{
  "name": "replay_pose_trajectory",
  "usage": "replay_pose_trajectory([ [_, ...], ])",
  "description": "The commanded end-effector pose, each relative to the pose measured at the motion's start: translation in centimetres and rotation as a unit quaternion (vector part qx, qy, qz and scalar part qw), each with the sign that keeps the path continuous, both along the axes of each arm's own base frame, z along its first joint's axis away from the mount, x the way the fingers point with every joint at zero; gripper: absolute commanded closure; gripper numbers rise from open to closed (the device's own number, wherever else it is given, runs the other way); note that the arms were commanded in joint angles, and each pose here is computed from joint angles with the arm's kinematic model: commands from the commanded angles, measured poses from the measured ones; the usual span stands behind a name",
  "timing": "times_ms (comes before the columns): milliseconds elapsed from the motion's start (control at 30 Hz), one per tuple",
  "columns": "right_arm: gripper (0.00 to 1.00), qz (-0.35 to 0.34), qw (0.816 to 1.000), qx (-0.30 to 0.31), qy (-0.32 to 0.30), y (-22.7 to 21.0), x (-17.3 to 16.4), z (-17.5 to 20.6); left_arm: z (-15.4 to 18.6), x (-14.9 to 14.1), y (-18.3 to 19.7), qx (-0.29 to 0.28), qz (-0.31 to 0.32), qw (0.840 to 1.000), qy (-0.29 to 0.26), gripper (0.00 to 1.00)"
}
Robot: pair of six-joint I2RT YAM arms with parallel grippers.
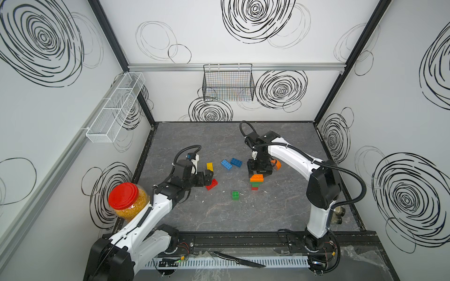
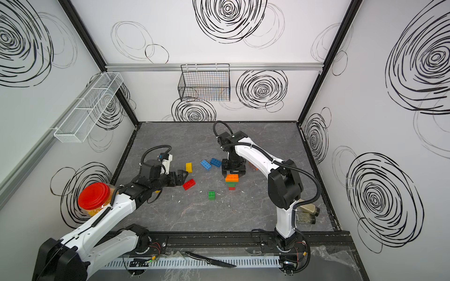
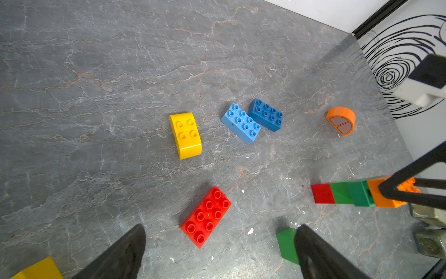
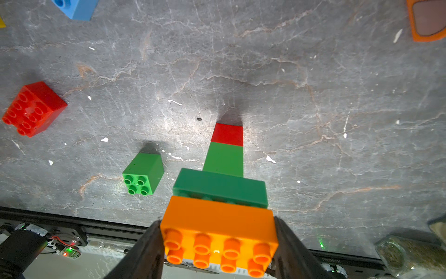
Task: Assemble an ice cream with lego
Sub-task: Assemble the lego brick with the lego brick.
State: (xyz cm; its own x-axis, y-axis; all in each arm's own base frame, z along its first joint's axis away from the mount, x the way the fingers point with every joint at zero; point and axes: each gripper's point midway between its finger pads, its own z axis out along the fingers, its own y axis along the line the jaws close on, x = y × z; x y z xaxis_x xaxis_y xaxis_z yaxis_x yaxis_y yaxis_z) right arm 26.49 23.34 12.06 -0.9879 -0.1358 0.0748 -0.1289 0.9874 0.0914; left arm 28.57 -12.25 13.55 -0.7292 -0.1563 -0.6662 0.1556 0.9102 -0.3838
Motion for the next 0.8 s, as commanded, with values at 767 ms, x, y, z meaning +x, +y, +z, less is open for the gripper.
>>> replay_pose_trajectory([
  [767,0.48,-0.022,0.999,0.022,-0.018,0.1,0.1,2.5,1.5,0.4,0.3,0.000,0.003,1.000,-0.023,0.01],
])
